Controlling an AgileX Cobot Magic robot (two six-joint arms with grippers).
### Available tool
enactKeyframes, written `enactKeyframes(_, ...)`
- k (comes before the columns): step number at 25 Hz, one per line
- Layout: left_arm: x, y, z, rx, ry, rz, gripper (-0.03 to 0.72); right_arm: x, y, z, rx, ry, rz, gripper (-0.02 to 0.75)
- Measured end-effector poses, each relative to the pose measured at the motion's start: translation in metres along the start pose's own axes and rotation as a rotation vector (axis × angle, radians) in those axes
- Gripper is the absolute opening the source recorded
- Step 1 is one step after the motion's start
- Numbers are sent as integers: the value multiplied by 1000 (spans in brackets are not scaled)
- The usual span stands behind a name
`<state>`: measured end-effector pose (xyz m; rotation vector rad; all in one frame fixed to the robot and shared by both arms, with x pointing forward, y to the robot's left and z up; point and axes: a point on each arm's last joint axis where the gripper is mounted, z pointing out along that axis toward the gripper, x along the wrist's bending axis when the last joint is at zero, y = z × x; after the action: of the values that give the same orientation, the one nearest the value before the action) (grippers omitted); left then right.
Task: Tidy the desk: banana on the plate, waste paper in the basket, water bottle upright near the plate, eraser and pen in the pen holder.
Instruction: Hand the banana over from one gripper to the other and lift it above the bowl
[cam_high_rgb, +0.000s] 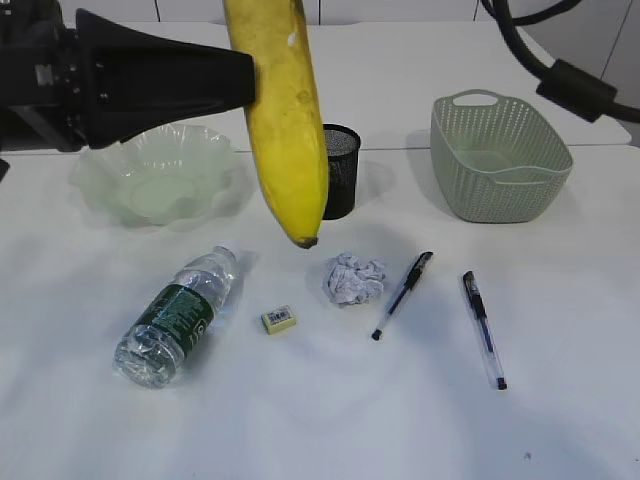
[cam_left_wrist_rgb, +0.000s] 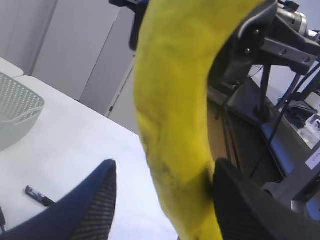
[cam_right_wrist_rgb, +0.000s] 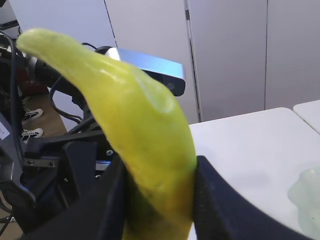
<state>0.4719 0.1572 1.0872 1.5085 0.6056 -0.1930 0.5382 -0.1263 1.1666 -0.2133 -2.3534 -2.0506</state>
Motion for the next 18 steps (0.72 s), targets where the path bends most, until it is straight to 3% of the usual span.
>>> enactKeyframes(18, -10, -4, 9, 23, -59, -10, 419, 12, 2, 17, 0, 53, -20, 260)
